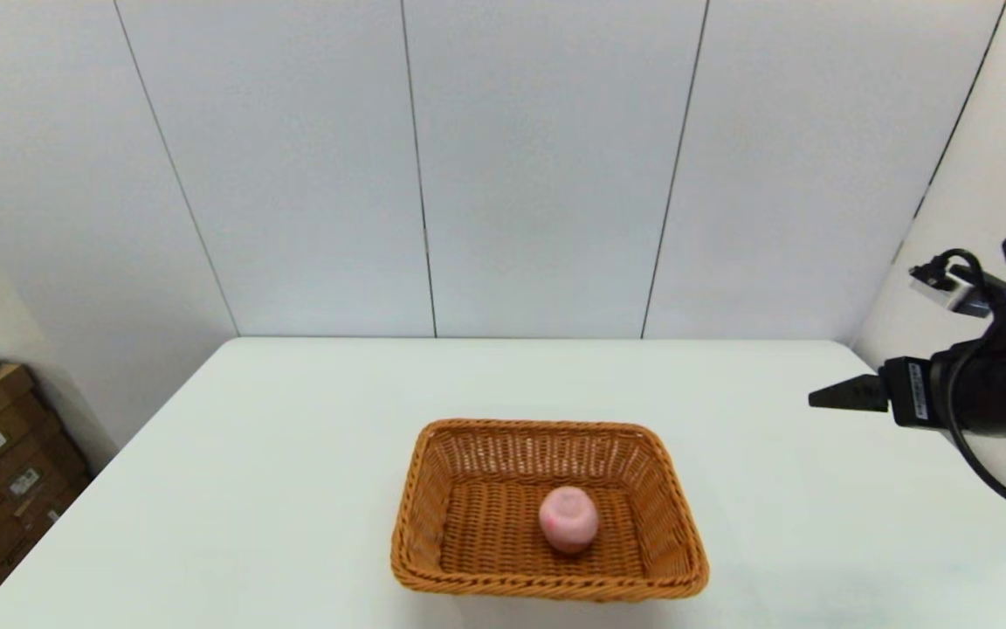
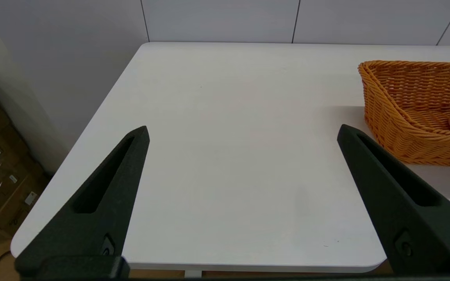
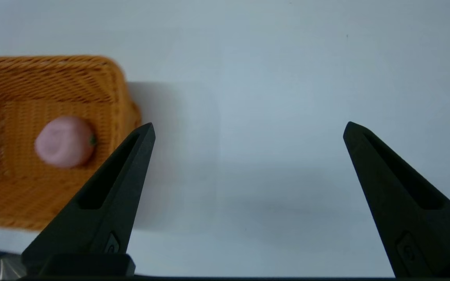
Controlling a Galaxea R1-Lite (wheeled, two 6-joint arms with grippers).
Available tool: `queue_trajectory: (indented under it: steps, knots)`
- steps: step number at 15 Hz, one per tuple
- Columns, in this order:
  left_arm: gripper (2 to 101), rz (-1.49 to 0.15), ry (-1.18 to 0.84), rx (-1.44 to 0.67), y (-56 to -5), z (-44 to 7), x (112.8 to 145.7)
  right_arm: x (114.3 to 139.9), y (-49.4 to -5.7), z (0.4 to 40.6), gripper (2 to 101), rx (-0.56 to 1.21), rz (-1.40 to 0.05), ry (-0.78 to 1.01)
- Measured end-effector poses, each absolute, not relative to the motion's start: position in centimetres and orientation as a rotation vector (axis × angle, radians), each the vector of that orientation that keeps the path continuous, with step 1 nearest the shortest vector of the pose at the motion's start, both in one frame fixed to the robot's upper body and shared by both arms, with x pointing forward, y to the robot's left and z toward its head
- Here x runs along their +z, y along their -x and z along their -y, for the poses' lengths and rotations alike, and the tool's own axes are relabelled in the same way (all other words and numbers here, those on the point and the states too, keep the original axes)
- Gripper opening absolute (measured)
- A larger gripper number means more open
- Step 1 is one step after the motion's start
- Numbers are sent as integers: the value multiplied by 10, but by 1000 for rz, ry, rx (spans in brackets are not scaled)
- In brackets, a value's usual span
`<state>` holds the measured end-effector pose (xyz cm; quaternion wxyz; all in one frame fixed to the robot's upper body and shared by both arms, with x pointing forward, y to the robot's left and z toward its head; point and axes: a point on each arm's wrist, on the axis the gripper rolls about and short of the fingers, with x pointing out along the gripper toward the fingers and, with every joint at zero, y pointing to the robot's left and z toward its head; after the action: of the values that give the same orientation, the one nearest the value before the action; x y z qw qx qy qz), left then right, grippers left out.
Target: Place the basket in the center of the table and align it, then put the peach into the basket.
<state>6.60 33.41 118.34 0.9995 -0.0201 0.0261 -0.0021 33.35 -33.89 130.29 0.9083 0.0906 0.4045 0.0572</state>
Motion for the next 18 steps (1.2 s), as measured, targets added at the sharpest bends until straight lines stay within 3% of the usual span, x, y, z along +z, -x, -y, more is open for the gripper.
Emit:
queue_trajectory:
  steps: [4, 7, 13, 18]
  knots:
    - [978, -52, 40, -4, -66, -334, 1183, 1319, -258, 332, 969, 165, -704, -178]
    - [978, -52, 40, -4, -66, -334, 1183, 1312, -183, 331, 971, 158, -554, -168]
    - [978, -52, 40, -4, -66, -334, 1183, 1258, -76, 336, 971, 15, -206, -97]
    - [978, -52, 40, -4, -66, -334, 1183, 1205, -60, 338, 971, -29, -93, 20]
